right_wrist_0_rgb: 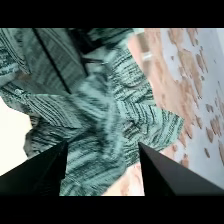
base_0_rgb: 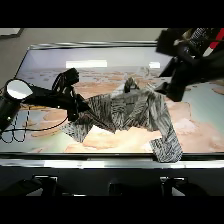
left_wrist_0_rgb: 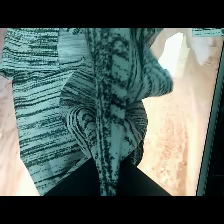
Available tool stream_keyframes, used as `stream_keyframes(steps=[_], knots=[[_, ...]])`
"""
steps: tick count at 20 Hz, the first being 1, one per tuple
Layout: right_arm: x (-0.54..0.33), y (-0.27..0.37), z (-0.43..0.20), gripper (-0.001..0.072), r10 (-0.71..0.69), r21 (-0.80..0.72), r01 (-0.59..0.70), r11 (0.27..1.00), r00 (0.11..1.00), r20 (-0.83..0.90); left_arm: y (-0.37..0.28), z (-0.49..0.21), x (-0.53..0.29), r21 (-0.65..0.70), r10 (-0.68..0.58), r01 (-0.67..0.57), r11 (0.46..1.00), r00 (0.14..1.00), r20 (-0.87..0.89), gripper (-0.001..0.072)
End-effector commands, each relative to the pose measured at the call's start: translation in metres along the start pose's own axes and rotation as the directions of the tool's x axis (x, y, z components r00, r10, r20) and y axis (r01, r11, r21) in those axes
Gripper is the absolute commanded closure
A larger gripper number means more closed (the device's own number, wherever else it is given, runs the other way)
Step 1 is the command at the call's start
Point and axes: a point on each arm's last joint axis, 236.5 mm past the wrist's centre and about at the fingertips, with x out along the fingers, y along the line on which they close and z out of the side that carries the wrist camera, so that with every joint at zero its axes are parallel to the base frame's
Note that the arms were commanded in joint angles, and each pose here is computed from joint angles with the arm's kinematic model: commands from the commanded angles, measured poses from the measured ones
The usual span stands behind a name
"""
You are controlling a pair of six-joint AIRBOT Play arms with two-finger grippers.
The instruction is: Fold the clothes and pants, and hang the long-sleeved shirts on hangers.
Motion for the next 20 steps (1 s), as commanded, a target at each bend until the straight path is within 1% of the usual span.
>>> stream_keyframes(steps=[1,4,7,8,10,12,15,18,20], knots=[[-0.032,-0.029,-0.025,0.0166,-0.092,0.136,0.087,0.987,0.995,0.033,-0.001,0.003,-0.001,0.016,-0.003,0.003,1.000,1.000,0.011,0.0689],[-0.039,-0.051,-0.055,0.0159,-0.124,0.230,0.117,0.966,0.992,0.019,-0.003,0.007,-0.005,0.028,0.003,-0.003,1.000,1.000,0.024,0.0688],[-0.030,-0.054,-0.078,0.0159,-0.081,0.296,0.076,0.952,0.997,0.007,-0.004,0.014,-0.013,0.054,0.023,-0.025,0.998,0.999,0.042,0.0689],[-0.027,-0.054,-0.080,0.0159,-0.075,0.300,0.070,0.951,0.997,0.005,-0.004,0.015,-0.014,0.056,0.026,-0.028,0.998,0.999,0.044,0.0689],[0.001,-0.035,-0.101,0.0153,0.023,0.307,-0.017,0.951,1.000,-0.017,-0.008,0.023,-0.022,0.077,0.033,-0.038,0.996,0.997,0.069,0.0689],[0.026,-0.020,-0.120,0.0153,0.086,0.310,-0.074,0.948,0.996,-0.025,-0.011,0.028,-0.025,0.079,0.032,-0.039,0.996,0.996,0.085,0.0689],[0.055,-0.020,-0.138,0.0152,0.084,0.298,-0.074,0.952,0.996,-0.020,-0.013,0.030,-0.028,0.084,0.036,-0.044,0.996,0.995,0.092,0.0689],[0.076,-0.017,-0.139,0.0152,0.141,0.313,-0.144,0.939,0.989,0.033,-0.013,0.030,-0.028,0.084,0.036,-0.044,0.995,0.995,0.093,0.0689],[0.086,-0.012,-0.136,0.0152,0.187,0.280,-0.200,0.939,0.980,0.073,-0.013,0.030,-0.028,0.084,0.036,-0.044,0.995,0.995,0.093,0.0688]])
